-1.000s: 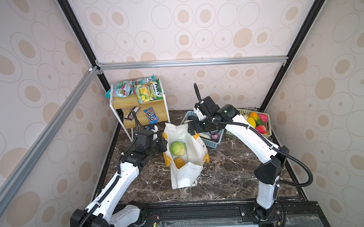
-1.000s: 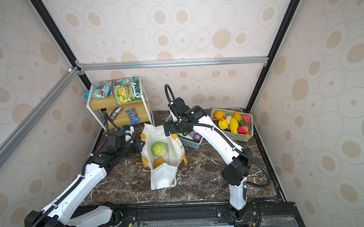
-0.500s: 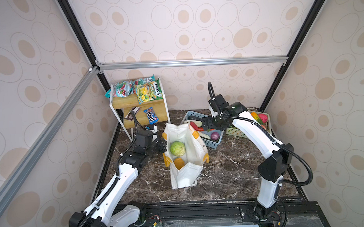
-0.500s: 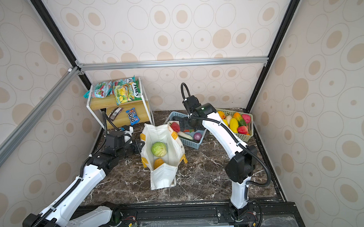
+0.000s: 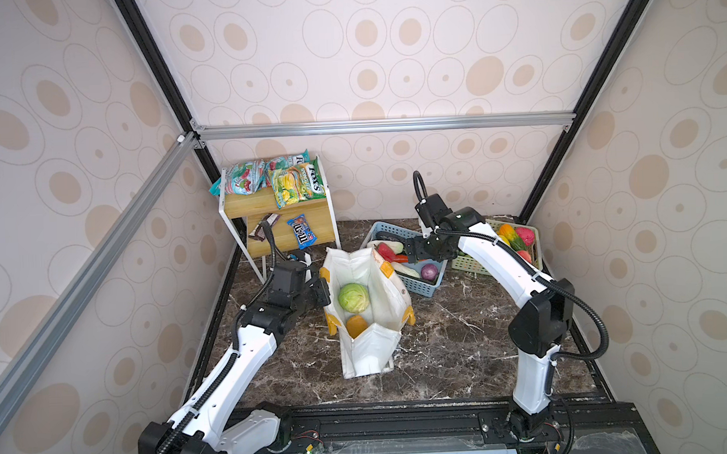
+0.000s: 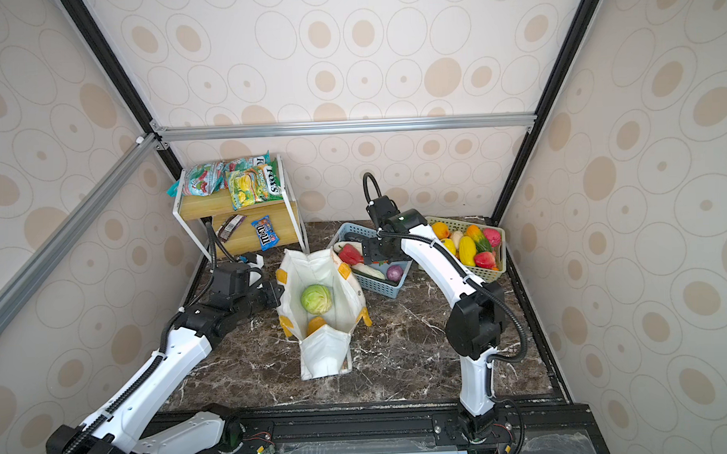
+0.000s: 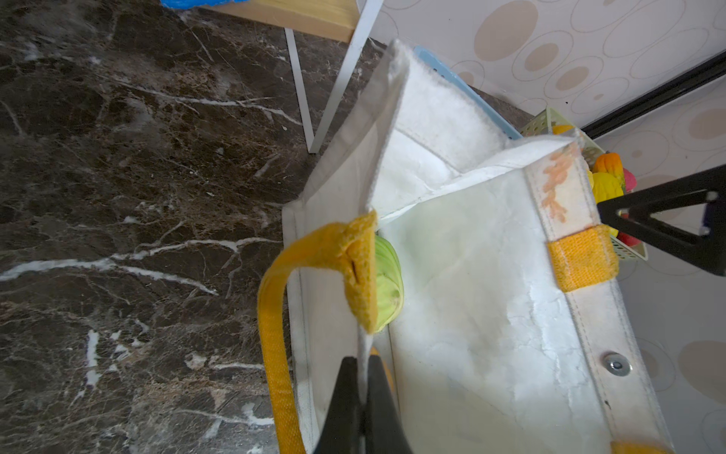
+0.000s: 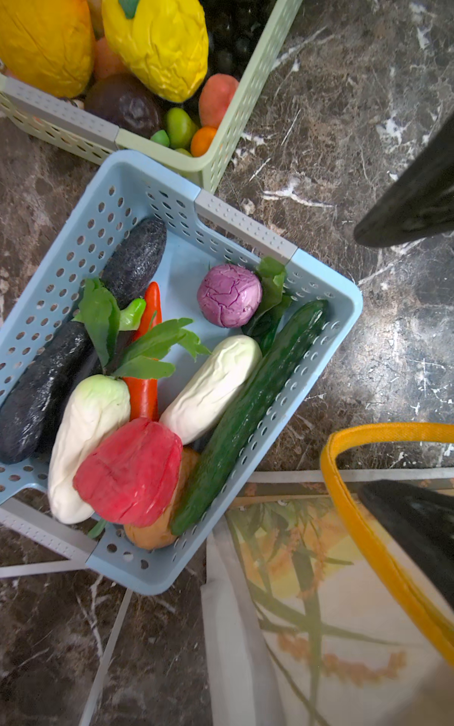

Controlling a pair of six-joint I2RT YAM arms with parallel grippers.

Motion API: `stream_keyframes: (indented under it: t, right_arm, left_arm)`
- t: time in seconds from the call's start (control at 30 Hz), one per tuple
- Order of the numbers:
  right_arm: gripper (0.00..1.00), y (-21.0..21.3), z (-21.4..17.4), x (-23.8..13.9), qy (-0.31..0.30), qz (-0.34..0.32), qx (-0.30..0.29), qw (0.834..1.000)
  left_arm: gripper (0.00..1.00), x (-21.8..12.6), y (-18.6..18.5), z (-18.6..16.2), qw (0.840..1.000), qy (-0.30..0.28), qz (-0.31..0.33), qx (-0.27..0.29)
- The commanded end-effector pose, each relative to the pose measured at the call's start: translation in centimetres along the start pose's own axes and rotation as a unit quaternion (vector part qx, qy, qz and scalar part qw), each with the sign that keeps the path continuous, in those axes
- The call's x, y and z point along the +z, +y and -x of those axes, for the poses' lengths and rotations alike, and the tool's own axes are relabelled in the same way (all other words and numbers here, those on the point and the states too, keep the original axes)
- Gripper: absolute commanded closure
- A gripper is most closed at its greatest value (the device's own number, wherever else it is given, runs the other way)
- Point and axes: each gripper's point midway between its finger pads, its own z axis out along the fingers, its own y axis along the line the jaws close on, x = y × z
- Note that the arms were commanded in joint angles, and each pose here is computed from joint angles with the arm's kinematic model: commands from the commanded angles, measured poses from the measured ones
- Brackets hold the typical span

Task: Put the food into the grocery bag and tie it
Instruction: 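Lower the right gripper into the blue basket over the purple cabbage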

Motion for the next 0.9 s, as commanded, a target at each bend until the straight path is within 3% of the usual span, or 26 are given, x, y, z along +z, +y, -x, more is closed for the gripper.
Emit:
stream_keyframes:
  t: [0.0,0.5,0.87]
  right_arm:
    - [0.07,-0.6,-0.1,1.5,0.015,-0.015,-0.009,1.000]
    - [0.21,-2.6,0.0,5.4,0.046,-0.083,-0.045,0.994]
    - [0.22,-3.6,-0.4,7.6,0.081,-0.119,-0.076,0.987]
  left_arm:
    - [1.00,-0.4,0.4,0.6,1.000,-0.003,0.019,-0.001]
    - [1.00,-0.4,0.1,0.5,1.000,-0.003,0.010,0.002]
    - [1.00,-0.3,-0.1,0.5,1.000,-0.003,0.002,0.003]
